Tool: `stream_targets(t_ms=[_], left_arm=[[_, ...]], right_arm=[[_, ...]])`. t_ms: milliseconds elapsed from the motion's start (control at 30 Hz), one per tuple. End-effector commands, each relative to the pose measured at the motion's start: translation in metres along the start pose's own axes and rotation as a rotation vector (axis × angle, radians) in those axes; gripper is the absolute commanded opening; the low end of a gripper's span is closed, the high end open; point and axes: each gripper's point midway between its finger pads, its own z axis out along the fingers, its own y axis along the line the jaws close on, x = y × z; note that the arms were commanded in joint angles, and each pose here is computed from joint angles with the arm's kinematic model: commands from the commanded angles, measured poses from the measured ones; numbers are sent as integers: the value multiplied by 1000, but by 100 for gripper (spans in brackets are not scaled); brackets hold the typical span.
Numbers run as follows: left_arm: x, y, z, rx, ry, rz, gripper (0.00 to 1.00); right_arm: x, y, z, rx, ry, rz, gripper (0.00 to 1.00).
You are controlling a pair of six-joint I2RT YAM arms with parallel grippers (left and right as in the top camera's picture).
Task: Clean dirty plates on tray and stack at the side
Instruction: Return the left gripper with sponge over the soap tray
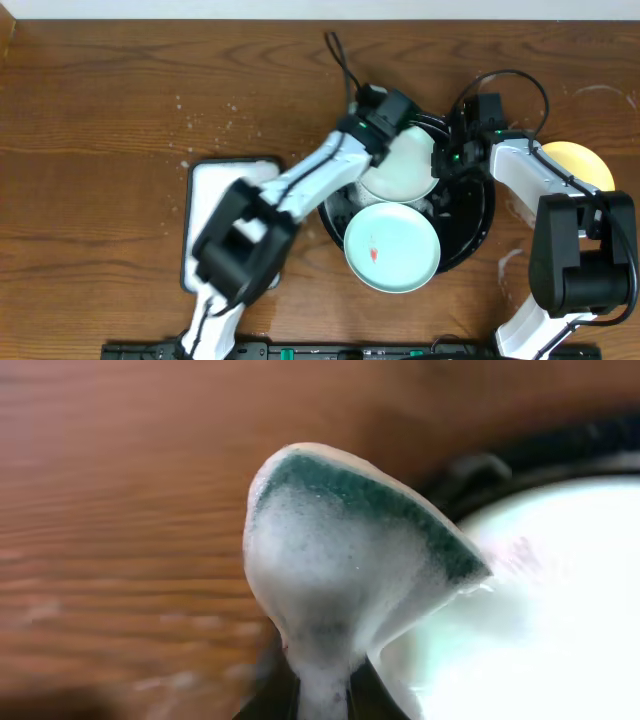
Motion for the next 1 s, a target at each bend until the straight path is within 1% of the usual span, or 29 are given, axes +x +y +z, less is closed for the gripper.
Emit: stream_targets(t_ms=[0,67,167,300,400,533,700,900,967], left_arm=[[-41,41,-61,2,-105,-111,7],[-41,55,-88,20,-99,-126,8],[-31,86,-127,26,-61,-135,7],[-2,140,-166,-24,26,-155,7],[24,179,-180,-73,110,-194,8],[59,206,-175,-67,239,-272,8],[91,218,-148,-58,352,-349,8],[129,223,-113,-91,420,-374,8],[136,223,-107,-95,431,-374,8]], right_arm=[[8,-18,4,83,25,-22,1],[9,-18,4,83,27,-23,1],[8,-18,4,83,26,-23,1],[5,-17,2,81,13,-40,1],[-4,-13,-11,77,-25,-45,1],[-19,-1,-48,68,-120,-69,1],[-38,-1,-101,227,-275,-116,1],[-48,20,-156,391,-417,-341,1],[-49,23,-171,481,-448,-411,1]])
